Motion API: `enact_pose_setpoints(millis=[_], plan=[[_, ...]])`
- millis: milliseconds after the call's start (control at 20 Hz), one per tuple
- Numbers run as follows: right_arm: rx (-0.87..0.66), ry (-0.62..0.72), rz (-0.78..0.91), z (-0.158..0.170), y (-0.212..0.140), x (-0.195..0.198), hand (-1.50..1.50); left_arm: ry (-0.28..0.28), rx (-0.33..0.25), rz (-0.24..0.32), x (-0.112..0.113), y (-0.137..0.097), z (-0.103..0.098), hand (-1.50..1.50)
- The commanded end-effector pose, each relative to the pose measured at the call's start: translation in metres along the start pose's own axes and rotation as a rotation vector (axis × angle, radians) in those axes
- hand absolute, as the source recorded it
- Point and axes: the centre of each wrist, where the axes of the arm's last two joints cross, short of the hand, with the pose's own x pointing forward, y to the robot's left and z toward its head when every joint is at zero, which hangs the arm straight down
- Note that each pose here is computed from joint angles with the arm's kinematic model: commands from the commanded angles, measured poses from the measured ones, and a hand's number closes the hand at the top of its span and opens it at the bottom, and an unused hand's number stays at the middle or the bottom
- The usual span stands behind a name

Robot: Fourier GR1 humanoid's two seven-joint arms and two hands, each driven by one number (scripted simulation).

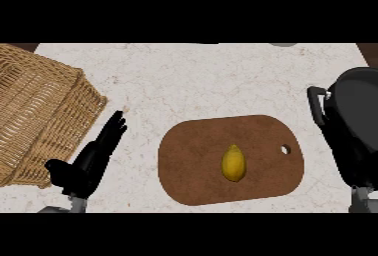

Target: Pick the lemon from the cutting board and place it in the pot

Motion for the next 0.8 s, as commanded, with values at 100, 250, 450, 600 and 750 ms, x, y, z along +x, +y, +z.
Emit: enact_pose_setpoints(millis=[100,250,450,600,750], plan=[[-0.062,-0.489,0.155,0.006,0.004,0.056,1.50,-0.081,0.174,-0.018,0.004,0.013,-0.002,0.00],[-0.118,-0.933,0.266,0.007,0.001,0.130,1.50,-0.146,0.313,-0.054,0.011,0.038,-0.002,0.00],[-0.610,-0.686,0.434,0.049,-0.016,0.056,-1.50,-0.161,0.360,-0.029,0.014,0.043,0.005,0.00],[-0.552,-0.881,0.386,0.078,0.042,0.055,-1.50,-0.184,0.341,-0.012,0.002,0.018,0.008,0.00],[-0.548,-0.984,0.379,0.109,0.085,0.055,-1.50,-0.181,0.327,-0.012,0.000,0.010,-0.002,0.00]])
